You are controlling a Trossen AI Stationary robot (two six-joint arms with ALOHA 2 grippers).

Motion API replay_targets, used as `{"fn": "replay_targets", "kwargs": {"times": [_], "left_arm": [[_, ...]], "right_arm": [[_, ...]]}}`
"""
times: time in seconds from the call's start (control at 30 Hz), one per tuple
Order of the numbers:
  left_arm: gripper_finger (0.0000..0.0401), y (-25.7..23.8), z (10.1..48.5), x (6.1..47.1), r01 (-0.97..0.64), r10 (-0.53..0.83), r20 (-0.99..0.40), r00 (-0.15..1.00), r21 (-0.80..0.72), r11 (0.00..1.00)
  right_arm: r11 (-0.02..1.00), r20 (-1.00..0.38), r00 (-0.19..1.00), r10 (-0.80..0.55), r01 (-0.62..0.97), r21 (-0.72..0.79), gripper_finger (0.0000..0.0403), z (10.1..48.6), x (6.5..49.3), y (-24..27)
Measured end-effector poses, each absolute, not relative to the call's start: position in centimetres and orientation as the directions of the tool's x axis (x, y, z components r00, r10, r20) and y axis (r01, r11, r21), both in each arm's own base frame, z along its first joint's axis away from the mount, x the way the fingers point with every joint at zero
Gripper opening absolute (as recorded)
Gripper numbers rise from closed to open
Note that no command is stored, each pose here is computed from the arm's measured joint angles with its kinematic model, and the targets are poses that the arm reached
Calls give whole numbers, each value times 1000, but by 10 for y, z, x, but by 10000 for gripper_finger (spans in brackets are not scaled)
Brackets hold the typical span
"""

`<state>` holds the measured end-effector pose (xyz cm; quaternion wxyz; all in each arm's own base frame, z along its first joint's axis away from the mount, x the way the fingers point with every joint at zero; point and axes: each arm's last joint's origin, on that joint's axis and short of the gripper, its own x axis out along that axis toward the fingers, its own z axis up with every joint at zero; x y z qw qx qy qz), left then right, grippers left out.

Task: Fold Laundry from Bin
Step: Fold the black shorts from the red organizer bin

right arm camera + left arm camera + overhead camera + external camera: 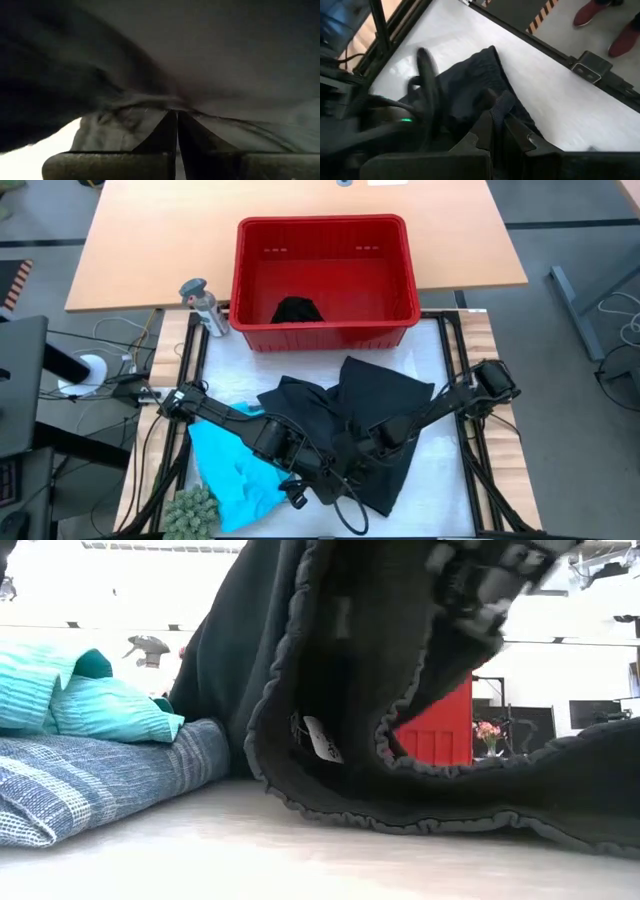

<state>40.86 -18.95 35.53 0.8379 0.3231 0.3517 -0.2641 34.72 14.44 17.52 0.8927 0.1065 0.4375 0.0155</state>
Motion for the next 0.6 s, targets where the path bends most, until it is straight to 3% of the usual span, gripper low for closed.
{"fn": "replay_targets", "kwargs": {"times": [0.33, 0.47, 0.6], "left_arm": [[0, -199, 356, 404, 645, -187, -752, 632, 377, 665], [0, -199, 356, 406, 616, -172, -741, 649, 380, 690], [0, -199, 357, 409, 590, -161, -721, 674, 395, 704]], "right_arm": [[996, -867, 491, 90, -61, 69, 26, 243, 281, 134], [995, -900, 432, -58, -46, -87, 31, 270, 244, 109], [972, -824, 516, -234, 144, -186, 35, 305, 221, 64]]}}
